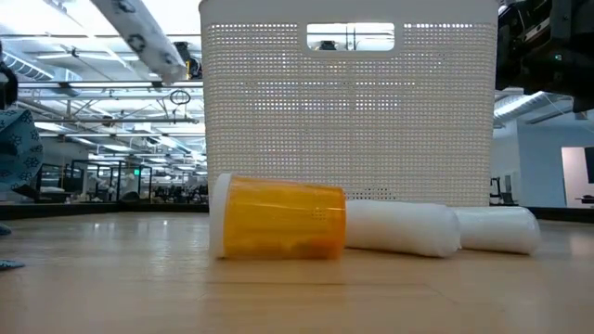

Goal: Pick & place medical supplies in basket/bin
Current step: Put the white mailer bag into the white bin

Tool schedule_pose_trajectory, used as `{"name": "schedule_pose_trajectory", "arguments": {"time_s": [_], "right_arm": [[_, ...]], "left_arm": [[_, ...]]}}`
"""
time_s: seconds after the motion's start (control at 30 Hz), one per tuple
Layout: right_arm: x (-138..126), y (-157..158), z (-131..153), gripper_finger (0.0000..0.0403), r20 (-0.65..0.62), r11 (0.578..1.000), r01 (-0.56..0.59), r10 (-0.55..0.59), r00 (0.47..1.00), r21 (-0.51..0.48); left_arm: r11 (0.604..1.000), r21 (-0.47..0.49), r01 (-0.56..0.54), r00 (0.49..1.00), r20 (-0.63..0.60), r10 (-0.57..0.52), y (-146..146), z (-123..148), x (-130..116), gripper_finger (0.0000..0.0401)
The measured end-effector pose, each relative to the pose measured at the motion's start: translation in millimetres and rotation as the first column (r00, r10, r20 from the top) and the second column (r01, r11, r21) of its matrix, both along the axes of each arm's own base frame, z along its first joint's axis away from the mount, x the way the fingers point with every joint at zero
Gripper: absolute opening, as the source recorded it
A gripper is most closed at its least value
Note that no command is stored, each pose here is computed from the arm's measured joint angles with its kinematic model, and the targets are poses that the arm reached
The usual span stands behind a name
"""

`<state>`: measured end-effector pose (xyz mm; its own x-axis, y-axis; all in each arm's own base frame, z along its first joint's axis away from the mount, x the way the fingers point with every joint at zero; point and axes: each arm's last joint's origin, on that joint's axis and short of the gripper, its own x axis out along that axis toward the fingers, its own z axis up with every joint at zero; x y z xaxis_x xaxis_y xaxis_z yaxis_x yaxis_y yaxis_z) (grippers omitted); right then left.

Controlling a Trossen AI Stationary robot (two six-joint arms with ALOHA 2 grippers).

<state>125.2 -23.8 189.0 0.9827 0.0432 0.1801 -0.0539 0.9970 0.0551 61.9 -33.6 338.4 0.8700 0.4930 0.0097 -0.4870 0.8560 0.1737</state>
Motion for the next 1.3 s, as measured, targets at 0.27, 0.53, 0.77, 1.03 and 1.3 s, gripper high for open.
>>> {"name": "schedule_pose_trajectory", "arguments": {"time_s": [0.27,0.53,0.77,1.03,1.3], "right_arm": [[-0.1,0.0,0.3,0.0,0.004,1.0,0.0,0.0,1.0,-0.001],[-0.1,0.0,0.5,0.0,0.006,1.0,0.004,-0.004,1.0,-0.02],[-0.1,0.0,0.7,0.0,0.009,1.0,0.005,-0.005,1.0,-0.024],[-0.1,0.0,0.8,0.0,0.01,1.0,0.006,-0.006,1.0,-0.028],[-0.2,0.0,1.4,0.0,0.017,0.999,0.01,-0.009,1.0,-0.05]], "left_arm": [[0.999,-0.039,0.008,0.999,0.043,-0.007,17.4,-15.3,-9.7,0.0],[0.998,-0.028,0.053,0.996,0.076,-0.051,22.4,-11.0,-13.3,0.0],[0.986,0.095,0.141,0.964,0.216,-0.158,17.5,17.3,-8.6,0.0],[0.975,0.197,0.103,0.957,0.249,-0.151,10.4,49.1,0.3,0.0],[0.956,0.26,0.133,0.966,0.184,-0.184,-0.6,85.1,17.7,0.0]]}}
